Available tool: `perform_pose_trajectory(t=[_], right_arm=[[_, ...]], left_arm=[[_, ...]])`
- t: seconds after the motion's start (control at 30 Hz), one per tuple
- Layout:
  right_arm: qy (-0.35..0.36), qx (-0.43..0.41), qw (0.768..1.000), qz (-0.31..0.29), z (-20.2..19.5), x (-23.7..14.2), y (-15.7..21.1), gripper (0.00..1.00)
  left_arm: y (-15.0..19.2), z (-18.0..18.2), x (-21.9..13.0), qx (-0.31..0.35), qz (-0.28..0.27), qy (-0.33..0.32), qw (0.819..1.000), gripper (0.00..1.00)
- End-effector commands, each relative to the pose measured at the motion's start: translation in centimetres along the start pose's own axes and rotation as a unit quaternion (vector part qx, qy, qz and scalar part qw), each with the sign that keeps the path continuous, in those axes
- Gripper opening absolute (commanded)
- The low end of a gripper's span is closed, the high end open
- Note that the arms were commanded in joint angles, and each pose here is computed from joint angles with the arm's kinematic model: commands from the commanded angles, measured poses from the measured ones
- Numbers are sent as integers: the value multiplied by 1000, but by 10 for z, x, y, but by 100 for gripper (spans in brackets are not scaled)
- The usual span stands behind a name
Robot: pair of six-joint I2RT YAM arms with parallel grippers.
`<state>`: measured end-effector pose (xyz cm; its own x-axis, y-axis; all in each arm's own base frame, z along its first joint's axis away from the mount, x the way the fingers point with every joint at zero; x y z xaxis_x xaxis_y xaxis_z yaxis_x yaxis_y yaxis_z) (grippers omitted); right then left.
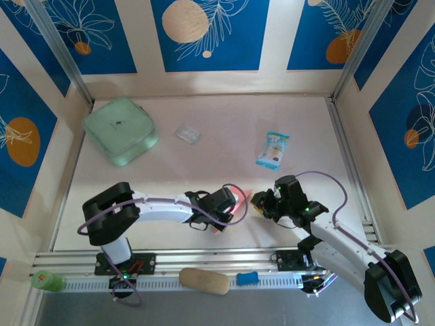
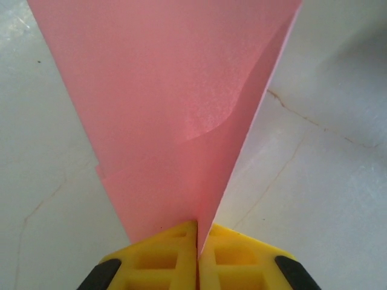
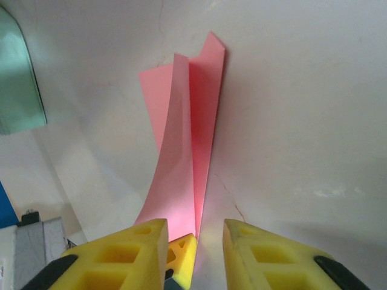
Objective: Fold a paper plane with a square sheet of paper (pick it up from the middle)
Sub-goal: Perform the fifth fold on the wing at the bottom-center of the table.
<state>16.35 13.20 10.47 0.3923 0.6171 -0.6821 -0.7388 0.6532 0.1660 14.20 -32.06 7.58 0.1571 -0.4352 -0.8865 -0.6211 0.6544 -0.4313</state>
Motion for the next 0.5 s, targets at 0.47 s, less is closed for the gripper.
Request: perform_pose_trajectory(t=[0.47], right_arm=[[-26,-91,991,89,17,23,29,10]], left_arm=[[-2,2,7,-47,2,89,995,11]])
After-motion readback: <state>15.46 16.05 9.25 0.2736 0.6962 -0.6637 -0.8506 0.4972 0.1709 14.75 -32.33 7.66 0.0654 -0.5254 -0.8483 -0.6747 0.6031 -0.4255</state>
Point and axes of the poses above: each hand's point on the last joint's axis, 136 mm out from that joint toward the fingers, its own x axis out along the fingers, its own z axis along the line the jaws close on, y = z × x, the point moved 6 cm from there along -x, back along the fingers, and after that the axes turned 12 degrees about x, right-handed, at the moved point
